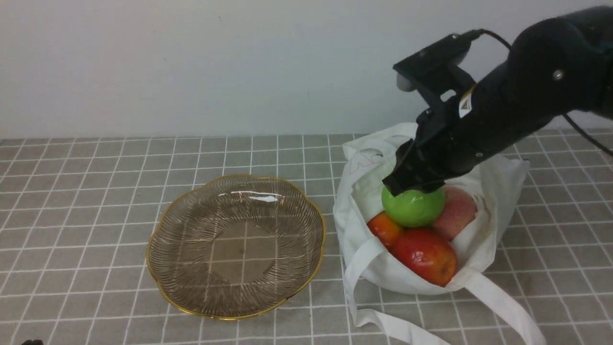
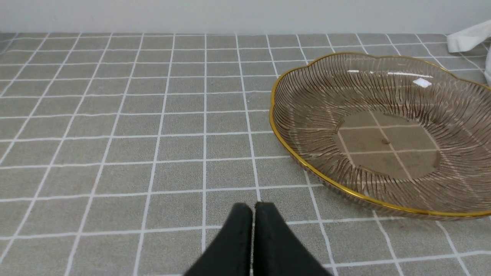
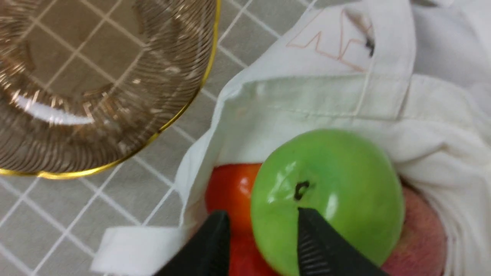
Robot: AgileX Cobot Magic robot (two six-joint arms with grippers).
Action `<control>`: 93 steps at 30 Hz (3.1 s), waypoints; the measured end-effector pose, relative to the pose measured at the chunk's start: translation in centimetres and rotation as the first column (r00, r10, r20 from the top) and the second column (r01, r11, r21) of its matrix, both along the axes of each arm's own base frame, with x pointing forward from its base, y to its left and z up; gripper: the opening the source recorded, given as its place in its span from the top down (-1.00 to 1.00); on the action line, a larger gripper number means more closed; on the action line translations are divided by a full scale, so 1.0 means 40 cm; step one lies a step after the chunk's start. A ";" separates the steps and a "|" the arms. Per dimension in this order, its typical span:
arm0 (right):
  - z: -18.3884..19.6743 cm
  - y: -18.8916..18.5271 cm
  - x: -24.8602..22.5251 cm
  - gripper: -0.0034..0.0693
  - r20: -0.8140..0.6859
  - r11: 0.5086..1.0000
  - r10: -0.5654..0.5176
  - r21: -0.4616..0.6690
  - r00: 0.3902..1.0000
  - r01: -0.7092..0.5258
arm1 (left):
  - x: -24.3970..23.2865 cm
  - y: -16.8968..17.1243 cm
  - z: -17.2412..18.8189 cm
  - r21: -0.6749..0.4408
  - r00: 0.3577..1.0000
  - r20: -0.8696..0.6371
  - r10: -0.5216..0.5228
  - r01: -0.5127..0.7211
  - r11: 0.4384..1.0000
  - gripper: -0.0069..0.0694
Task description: Take the fruit out of the bag on the grey coffee tablecloth and place them on the plate.
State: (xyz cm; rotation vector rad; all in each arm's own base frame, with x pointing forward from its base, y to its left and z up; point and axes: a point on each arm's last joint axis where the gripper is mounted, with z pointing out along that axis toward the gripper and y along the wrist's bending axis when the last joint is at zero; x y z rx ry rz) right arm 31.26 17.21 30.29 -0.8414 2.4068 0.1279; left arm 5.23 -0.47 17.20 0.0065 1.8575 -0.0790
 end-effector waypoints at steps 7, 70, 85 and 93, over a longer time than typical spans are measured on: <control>-0.051 0.006 0.045 -0.79 0.039 0.985 -0.165 -0.036 0.986 0.166 | 0.000 0.000 0.000 0.000 1.000 0.000 0.000 0.000 1.000 0.84; -0.217 0.385 0.066 -0.47 -0.105 0.961 0.085 0.273 0.991 -0.053 | 0.000 0.000 0.000 0.000 1.000 0.000 0.000 0.000 1.000 0.84; -0.154 0.370 0.057 -0.92 -0.090 0.976 0.102 0.203 0.991 -0.082 | 0.000 0.000 0.000 0.000 1.000 0.000 0.000 0.000 1.000 0.84; 0.145 0.214 -0.008 0.10 0.121 0.999 -0.025 0.032 0.992 0.022 | 0.000 0.000 0.000 0.000 1.000 0.000 0.000 0.000 1.000 0.84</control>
